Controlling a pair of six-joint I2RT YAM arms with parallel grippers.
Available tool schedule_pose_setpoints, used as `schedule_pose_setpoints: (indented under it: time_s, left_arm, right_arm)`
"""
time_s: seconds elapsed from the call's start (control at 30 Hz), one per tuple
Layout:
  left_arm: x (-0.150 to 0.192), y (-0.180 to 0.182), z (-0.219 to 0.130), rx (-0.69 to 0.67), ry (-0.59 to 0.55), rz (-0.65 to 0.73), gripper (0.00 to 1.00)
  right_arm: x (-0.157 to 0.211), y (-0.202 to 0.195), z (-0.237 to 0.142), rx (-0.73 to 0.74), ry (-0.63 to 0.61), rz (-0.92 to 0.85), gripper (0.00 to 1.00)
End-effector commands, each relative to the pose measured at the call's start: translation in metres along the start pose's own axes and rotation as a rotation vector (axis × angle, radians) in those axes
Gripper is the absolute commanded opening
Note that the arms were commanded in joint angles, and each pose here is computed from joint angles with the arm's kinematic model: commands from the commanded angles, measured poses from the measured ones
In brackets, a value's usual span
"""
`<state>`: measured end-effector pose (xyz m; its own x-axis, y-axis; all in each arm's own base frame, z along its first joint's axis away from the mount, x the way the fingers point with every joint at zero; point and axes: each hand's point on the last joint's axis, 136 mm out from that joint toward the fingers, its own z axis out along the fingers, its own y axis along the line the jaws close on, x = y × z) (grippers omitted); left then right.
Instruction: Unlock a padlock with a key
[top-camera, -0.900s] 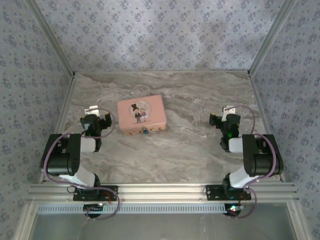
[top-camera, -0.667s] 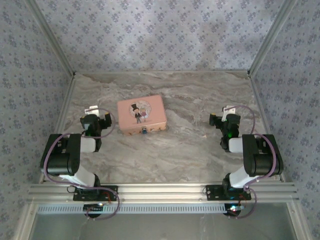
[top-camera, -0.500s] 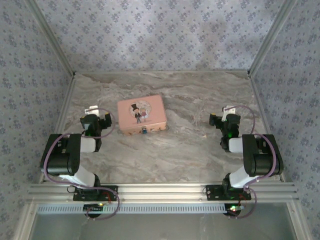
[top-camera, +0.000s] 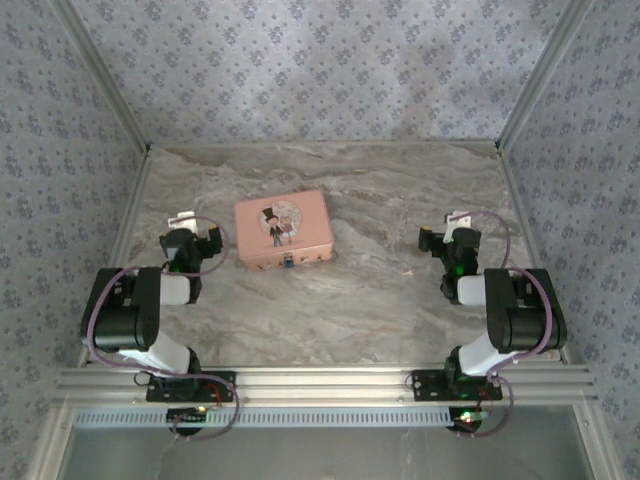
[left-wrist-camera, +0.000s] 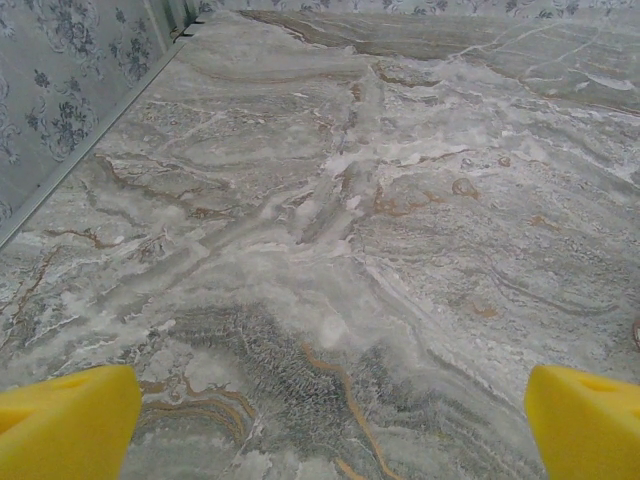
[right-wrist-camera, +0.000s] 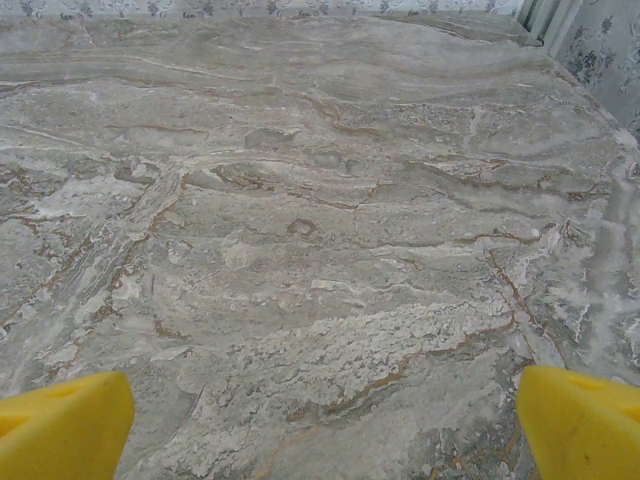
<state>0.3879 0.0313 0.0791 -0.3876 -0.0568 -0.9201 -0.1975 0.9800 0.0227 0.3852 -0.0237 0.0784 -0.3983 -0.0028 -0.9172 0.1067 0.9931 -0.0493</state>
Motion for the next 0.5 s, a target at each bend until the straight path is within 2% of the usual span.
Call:
schedule_pose_setpoints:
  time_s: [0.0, 0.1, 0.23, 0.3, 0.37, 0.4, 0.47]
  left_arm:
    - [-0.019, 0.002, -0.002, -0.003, -0.049, -0.017, 0.98]
    - [-0.034, 0.012, -0.009, -0.059, -0.017, -0.03, 0.98]
    - [-0.054, 0.019, -0.02, -0.097, 0.034, -0.083, 0.98]
    - [-0.062, 0.025, -0.025, -0.11, 0.064, -0.249, 0.98]
    - [-0.056, 0.033, -0.027, -0.129, 0.139, -0.462, 0.98]
    - [-0.057, 0.024, -0.025, -0.053, 0.175, -0.505, 0.98]
    - [-0.057, 0.007, -0.023, 0.042, 0.239, -0.543, 0.98]
  right_arm:
    - [-0.018, 0.0, -0.002, -0.01, -0.026, 0.0, 1.0]
    - [-0.034, -0.005, -0.013, 0.019, 0.017, 0.009, 1.0]
    - [-0.069, -0.005, -0.032, 0.0, -0.022, 0.088, 1.0]
    - [-0.085, -0.003, -0.039, -0.02, -0.028, 0.174, 1.0]
    - [-0.079, -0.011, -0.042, 0.029, 0.063, 0.381, 1.0]
    - [-0.071, -0.012, -0.041, 0.033, 0.136, 0.503, 1.0]
    - [-0.075, 0.002, -0.033, -0.122, 0.191, 0.557, 1.0]
